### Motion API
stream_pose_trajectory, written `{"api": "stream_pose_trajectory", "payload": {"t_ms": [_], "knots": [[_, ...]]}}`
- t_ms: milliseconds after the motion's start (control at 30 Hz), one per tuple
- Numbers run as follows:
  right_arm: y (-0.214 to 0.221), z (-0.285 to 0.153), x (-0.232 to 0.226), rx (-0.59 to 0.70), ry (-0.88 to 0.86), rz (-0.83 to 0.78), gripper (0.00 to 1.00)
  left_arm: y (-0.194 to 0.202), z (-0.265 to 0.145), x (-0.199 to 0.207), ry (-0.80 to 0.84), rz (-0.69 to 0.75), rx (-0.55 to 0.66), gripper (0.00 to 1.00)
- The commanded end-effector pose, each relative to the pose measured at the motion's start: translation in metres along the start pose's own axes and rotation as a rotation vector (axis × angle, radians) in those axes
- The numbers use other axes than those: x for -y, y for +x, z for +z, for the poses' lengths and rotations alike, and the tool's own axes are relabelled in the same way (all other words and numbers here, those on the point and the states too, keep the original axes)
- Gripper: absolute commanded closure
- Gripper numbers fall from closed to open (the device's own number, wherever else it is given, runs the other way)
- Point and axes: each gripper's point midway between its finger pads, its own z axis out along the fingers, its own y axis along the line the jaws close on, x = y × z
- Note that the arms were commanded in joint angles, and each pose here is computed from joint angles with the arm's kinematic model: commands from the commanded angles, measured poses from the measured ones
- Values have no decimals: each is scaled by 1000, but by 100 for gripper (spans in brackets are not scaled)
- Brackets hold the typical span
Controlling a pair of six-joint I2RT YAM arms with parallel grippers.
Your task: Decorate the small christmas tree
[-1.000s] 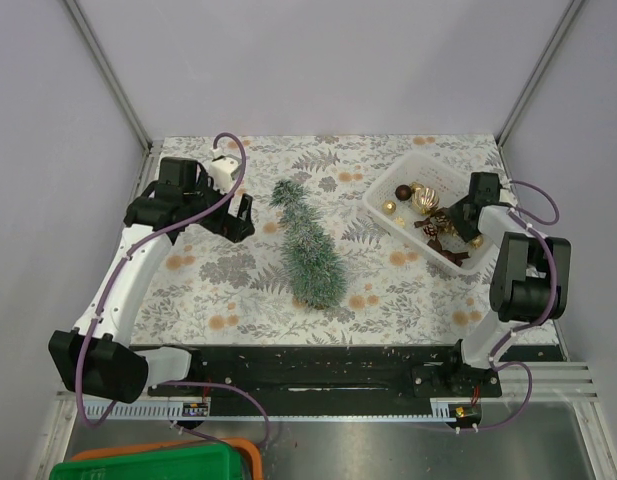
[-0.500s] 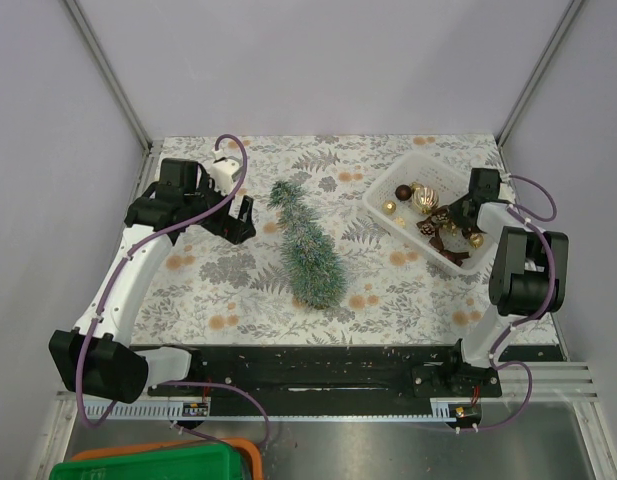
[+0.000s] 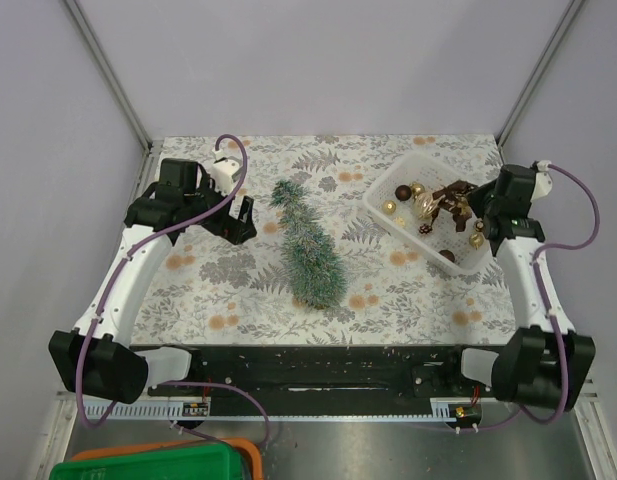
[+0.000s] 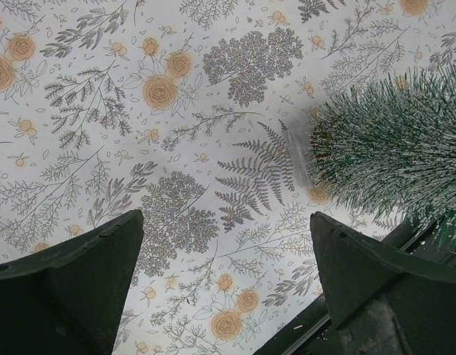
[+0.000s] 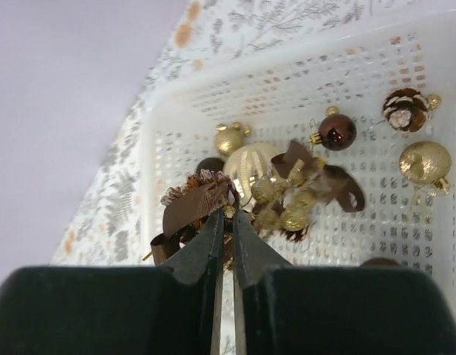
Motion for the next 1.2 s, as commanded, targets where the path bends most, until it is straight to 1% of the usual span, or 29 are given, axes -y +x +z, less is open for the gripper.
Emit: {"api": "stream_pose_trajectory", "payload": {"t_ms": [0, 167, 267, 433, 567, 700, 800, 900, 1033, 1100, 1167], "knots": [[13, -39, 2, -65, -33, -3, 96, -11, -11, 8, 19, 35, 62, 1], [15, -80, -2, -90, -83, -26, 96, -10, -14, 12, 32, 42, 73, 1], [11, -96, -6, -101, -93, -48, 97, -8, -15, 14, 36, 43, 76, 1], [-12, -133, -46, -63, -238, -40, 99, -8, -17, 16, 43, 47, 81, 1], [-22, -160, -81, -83, -366, -29, 100, -17, -23, 19, 46, 64, 110, 1], [-21, -180, -109, -127, -495, 5, 100, -27, -35, 16, 5, 105, 142, 1], [-24, -200, -132, -138, -604, 6, 100, -43, -51, 11, -55, 153, 188, 1], [-32, -222, -156, -136, -700, -3, 100, -70, -72, 5, -115, 182, 271, 1], [-35, -248, -188, -152, -809, -31, 100, -112, -112, 8, -182, 223, 430, 1], [-35, -259, -201, -166, -853, -46, 100, -128, -130, 15, -180, 249, 485, 1], [-28, -272, -215, -193, -911, -60, 100, -138, -144, 28, -142, 266, 507, 1]]}}
